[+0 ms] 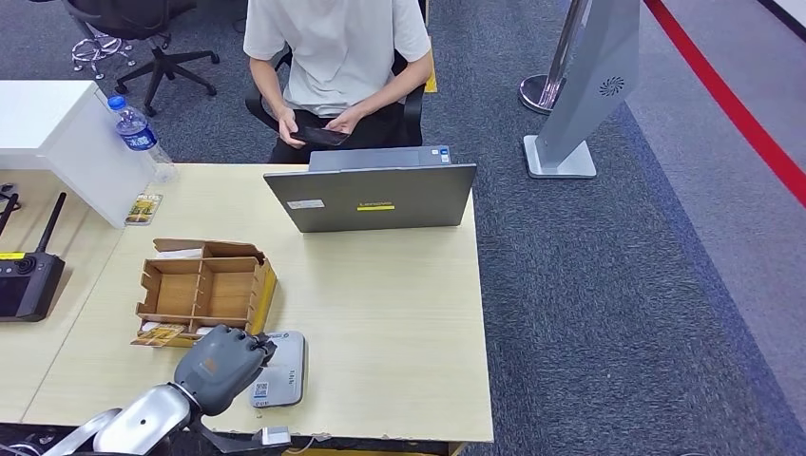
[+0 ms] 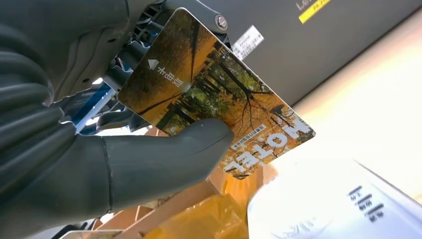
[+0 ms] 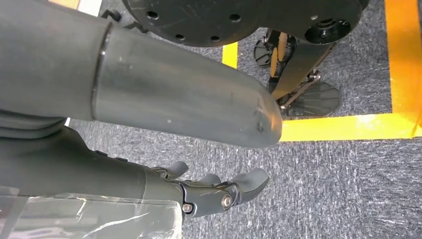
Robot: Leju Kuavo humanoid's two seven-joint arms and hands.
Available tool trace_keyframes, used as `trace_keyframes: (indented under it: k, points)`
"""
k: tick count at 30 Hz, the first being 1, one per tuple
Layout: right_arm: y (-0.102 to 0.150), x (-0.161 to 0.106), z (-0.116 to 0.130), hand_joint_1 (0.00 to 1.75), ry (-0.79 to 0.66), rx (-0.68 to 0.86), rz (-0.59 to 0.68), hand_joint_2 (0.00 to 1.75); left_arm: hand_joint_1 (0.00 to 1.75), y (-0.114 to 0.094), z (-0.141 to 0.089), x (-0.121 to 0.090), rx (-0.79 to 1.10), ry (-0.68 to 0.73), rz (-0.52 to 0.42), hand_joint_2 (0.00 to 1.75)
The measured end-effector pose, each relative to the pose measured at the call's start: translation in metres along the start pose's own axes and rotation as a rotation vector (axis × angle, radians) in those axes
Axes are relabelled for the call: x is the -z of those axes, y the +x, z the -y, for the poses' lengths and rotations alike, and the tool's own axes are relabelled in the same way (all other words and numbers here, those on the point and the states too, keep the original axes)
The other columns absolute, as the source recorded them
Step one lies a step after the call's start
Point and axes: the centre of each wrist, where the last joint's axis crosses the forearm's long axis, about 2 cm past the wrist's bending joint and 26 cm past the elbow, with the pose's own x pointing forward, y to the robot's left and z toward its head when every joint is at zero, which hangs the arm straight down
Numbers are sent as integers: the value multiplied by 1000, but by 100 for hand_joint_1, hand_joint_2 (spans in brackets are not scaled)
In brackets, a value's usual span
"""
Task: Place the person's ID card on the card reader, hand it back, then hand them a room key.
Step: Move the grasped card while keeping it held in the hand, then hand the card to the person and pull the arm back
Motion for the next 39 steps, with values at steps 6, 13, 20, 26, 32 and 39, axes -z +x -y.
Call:
trace_keyframes:
  k: [6,13,20,26,32,39]
  points:
    - [2,0,0,0,2,-16,2,0,175,2,6,6,-17,-43,-12,175]
    - [5,1,1,0,-2,-29,13,0,175,9,16,15,-41,-80,-39,175]
    - [4,1,1,0,-6,-34,14,0,175,13,11,25,-82,14,-55,175]
    - [0,-1,-3,0,15,-53,-4,0,175,11,-48,46,-167,434,-108,175]
    - [-4,-4,-5,0,8,-118,-5,0,175,-36,-107,47,-126,809,-261,175]
    - [10,1,-8,0,-3,-181,30,0,175,-143,-181,67,2,813,-593,175]
